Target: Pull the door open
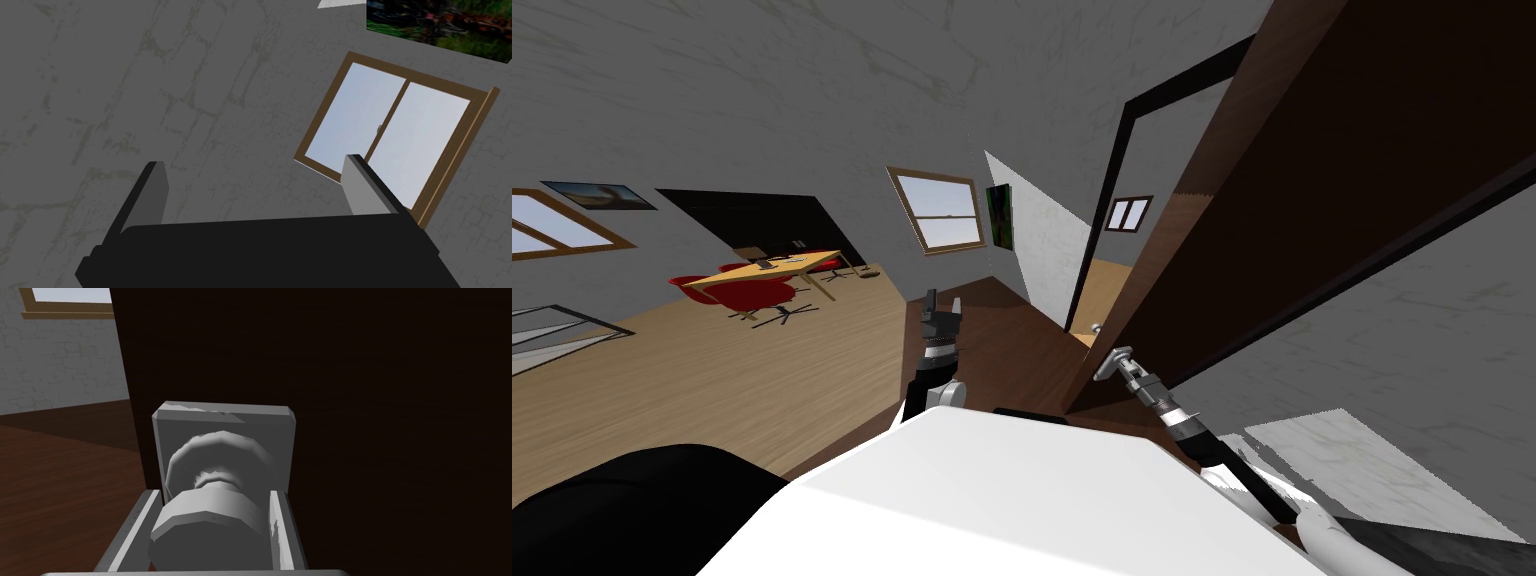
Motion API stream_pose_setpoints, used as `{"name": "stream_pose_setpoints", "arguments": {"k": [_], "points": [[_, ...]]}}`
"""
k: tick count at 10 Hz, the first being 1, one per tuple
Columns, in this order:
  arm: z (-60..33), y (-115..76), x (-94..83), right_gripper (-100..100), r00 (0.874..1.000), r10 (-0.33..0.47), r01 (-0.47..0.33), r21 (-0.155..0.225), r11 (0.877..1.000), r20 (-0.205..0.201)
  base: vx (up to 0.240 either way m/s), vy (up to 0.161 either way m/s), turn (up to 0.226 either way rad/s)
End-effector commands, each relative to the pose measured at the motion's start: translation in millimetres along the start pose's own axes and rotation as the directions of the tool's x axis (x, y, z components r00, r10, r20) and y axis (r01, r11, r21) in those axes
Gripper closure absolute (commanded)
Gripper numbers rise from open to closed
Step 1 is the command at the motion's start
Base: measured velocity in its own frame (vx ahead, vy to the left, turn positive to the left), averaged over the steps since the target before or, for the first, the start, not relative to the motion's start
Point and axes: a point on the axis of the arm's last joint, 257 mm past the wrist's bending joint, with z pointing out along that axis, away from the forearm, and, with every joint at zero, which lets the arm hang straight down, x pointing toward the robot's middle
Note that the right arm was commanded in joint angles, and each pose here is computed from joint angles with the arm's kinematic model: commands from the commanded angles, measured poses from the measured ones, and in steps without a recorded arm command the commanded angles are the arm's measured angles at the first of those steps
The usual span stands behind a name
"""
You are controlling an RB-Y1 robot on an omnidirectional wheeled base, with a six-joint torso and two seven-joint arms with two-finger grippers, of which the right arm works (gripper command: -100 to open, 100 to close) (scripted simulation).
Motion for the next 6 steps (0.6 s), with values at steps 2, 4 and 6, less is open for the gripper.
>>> {"name": "stream_pose_setpoints", "arguments": {"k": [2, 4, 6], "points": [[-0.5, 0.8, 0.1, 100, 1.0, -0.001, 0.001, -0.001, 1.0, 0.0, 0.0, -0.004, -0.007], [-2.6, 0.8, 0.4, 100, 1.0, -0.001, 0.001, 0.005, 1.0, -0.001, 0.0, -0.002, 0.001], [-2.6, 0.8, 0.4, 100, 1.0, -0.001, 0.001, 0.005, 1.0, -0.001, 0.0, 0.001, 0.005]]}}
